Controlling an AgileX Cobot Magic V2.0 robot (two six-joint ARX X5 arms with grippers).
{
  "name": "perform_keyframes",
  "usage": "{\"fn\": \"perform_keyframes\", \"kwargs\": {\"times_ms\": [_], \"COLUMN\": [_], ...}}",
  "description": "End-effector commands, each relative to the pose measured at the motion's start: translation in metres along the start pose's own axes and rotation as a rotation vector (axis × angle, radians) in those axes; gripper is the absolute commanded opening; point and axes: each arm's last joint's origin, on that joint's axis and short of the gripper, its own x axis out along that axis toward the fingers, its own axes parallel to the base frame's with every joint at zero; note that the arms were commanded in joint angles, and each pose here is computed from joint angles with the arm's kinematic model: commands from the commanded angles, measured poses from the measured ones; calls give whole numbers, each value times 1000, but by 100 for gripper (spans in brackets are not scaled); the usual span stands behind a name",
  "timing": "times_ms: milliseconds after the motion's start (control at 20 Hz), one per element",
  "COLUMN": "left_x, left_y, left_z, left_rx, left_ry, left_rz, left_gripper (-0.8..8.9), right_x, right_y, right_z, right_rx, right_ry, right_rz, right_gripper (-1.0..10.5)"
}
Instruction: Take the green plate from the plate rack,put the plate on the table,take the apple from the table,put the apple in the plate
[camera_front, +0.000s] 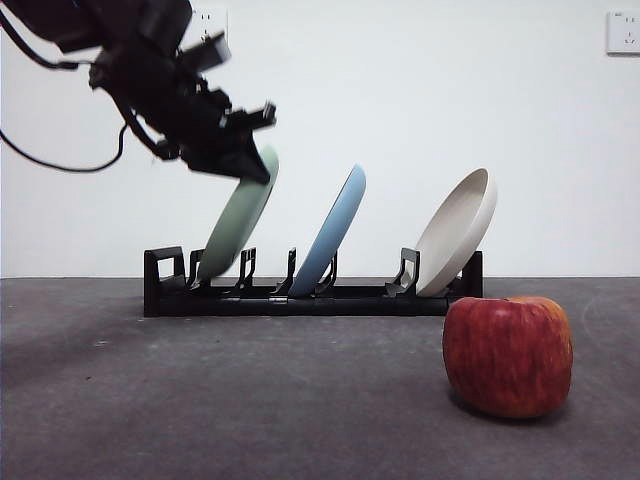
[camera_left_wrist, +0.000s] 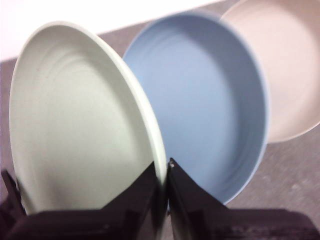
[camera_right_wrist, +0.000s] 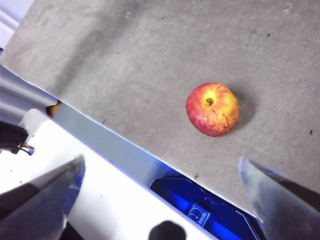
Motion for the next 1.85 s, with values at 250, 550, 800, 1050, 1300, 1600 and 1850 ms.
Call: {"fn": "perform_keyframes", "kwargs": {"times_ms": [250,550,800,1050,1300,1600,1850], "left_x": [-49,-119,-137,-128,-114,-103,-93], "left_y": [-10,-57,-111,-153,-166,-176,-184], "left_z": [39,56,32,12,-32,-105,-145], "left_rx": [45,287,609,750,817,884,973], "left_ry": [-114,-20,262,388,483,496,515], "left_rz": [-42,-75,-52,-86,-93,-98,-40], "left_gripper": [-8,-6,-5,-5,-5,-5,-5], "right_x": [0,0,0,0,0,0,0], "right_y": [0,0,0,1,1,1,1], "right_z": [0,0,0,0,0,0,0], "right_rx": [-1,-4,-4,-4,-4,-4,-4], "right_ry": [0,0,0,-1,-1,-1,-1], "right_rz": [0,0,1,6,7,7,6], "right_gripper": [678,679,679,679,679,678,679]}}
